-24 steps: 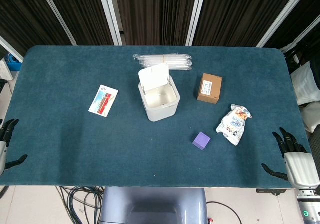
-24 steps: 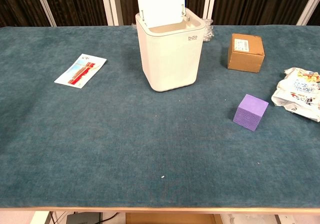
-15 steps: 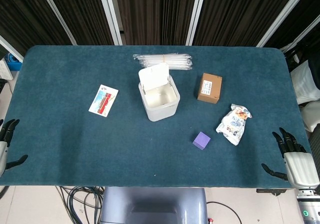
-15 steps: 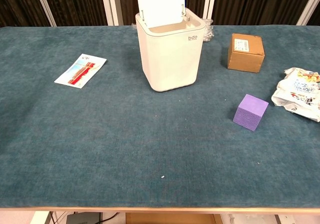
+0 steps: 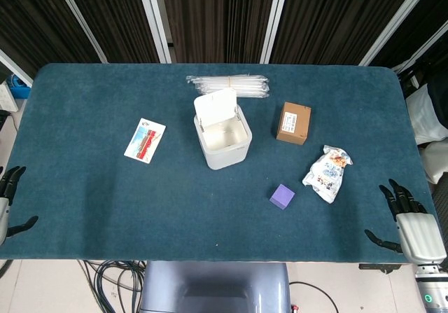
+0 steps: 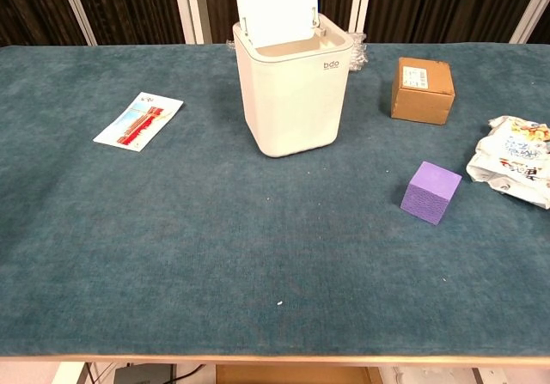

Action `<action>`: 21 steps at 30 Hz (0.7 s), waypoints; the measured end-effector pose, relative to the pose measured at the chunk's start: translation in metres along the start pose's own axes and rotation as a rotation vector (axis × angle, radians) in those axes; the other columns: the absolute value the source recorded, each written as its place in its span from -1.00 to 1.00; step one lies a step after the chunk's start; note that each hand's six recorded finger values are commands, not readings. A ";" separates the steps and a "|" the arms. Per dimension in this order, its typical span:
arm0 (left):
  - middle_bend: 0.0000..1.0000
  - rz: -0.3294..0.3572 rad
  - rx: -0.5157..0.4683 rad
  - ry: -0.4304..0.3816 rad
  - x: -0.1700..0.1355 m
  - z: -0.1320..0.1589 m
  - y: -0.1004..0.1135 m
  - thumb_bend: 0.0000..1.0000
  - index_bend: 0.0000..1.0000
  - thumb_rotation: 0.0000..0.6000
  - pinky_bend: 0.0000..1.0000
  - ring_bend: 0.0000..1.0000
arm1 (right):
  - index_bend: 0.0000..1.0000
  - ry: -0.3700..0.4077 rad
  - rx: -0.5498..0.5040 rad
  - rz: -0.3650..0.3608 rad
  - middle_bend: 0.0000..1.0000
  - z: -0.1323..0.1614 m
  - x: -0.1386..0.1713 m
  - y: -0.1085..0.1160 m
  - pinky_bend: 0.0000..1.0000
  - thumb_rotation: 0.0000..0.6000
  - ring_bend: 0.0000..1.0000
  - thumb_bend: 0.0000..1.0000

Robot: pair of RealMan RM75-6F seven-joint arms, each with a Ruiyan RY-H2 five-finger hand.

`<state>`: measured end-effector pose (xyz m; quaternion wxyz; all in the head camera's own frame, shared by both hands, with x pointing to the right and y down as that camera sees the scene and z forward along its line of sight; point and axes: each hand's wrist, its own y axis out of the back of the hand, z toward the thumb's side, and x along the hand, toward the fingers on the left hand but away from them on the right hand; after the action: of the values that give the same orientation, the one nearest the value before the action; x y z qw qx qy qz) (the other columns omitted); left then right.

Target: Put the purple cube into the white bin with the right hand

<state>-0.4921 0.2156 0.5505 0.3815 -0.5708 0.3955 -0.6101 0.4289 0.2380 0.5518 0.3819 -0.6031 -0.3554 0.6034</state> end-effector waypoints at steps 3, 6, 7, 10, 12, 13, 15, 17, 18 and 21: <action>-0.66 0.002 -0.002 0.001 0.000 0.000 0.001 -0.81 -0.73 1.00 -1.00 -0.96 | -0.86 0.029 -0.006 0.011 -0.85 0.003 -0.001 -0.001 -0.46 1.00 -0.81 -0.79; -0.66 0.002 -0.003 0.000 -0.001 0.001 0.001 -0.81 -0.73 1.00 -1.00 -0.96 | -0.86 0.074 -0.027 0.035 -0.85 0.005 -0.005 -0.003 -0.50 1.00 -0.82 -0.79; -0.66 0.000 -0.003 -0.002 0.000 0.001 0.000 -0.81 -0.73 1.00 -1.00 -0.96 | -0.86 0.104 -0.030 0.047 -0.85 0.006 -0.009 -0.003 -0.50 1.00 -0.82 -0.79; -0.66 -0.005 -0.002 -0.008 0.000 0.003 -0.001 -0.81 -0.73 1.00 -1.00 -0.96 | -0.86 0.202 -0.009 0.060 -0.85 0.016 -0.027 0.000 -0.51 1.00 -0.82 -0.79; -0.66 -0.005 -0.002 -0.009 0.000 0.003 -0.001 -0.81 -0.73 1.00 -1.00 -0.96 | -0.86 0.263 0.005 0.066 -0.85 0.024 -0.040 0.002 -0.52 1.00 -0.82 -0.79; -0.66 -0.004 -0.001 -0.008 -0.001 0.003 -0.001 -0.81 -0.73 1.00 -1.00 -0.96 | -0.86 0.294 0.011 0.075 -0.85 0.028 -0.046 0.001 -0.52 1.00 -0.82 -0.79; -0.66 -0.003 0.000 -0.003 0.000 0.002 -0.001 -0.81 -0.73 1.00 -1.00 -0.96 | -0.86 0.366 0.032 0.101 -0.85 0.039 -0.062 -0.002 -0.52 1.00 -0.82 -0.79; -0.66 -0.004 0.002 0.000 0.000 0.001 -0.001 -0.81 -0.73 1.00 -1.00 -0.96 | -0.86 0.431 0.065 0.127 -0.85 0.052 -0.079 -0.007 -0.52 1.00 -0.82 -0.79; -0.66 -0.006 0.003 0.000 0.000 0.001 -0.001 -0.81 -0.73 1.00 -1.00 -0.96 | -0.86 0.457 0.077 0.137 -0.85 0.058 -0.086 -0.010 -0.52 1.00 -0.82 -0.79; -0.66 -0.011 0.007 -0.002 0.000 0.002 -0.003 -0.81 -0.73 1.00 -1.00 -0.96 | -0.86 0.539 0.117 0.168 -0.84 0.081 -0.107 -0.021 -0.52 1.00 -0.82 -0.79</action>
<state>-0.4899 0.2165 0.5532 0.3805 -0.5725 0.3896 -0.6129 0.3464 0.1553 0.6208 0.4452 -0.7462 -0.1543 0.4703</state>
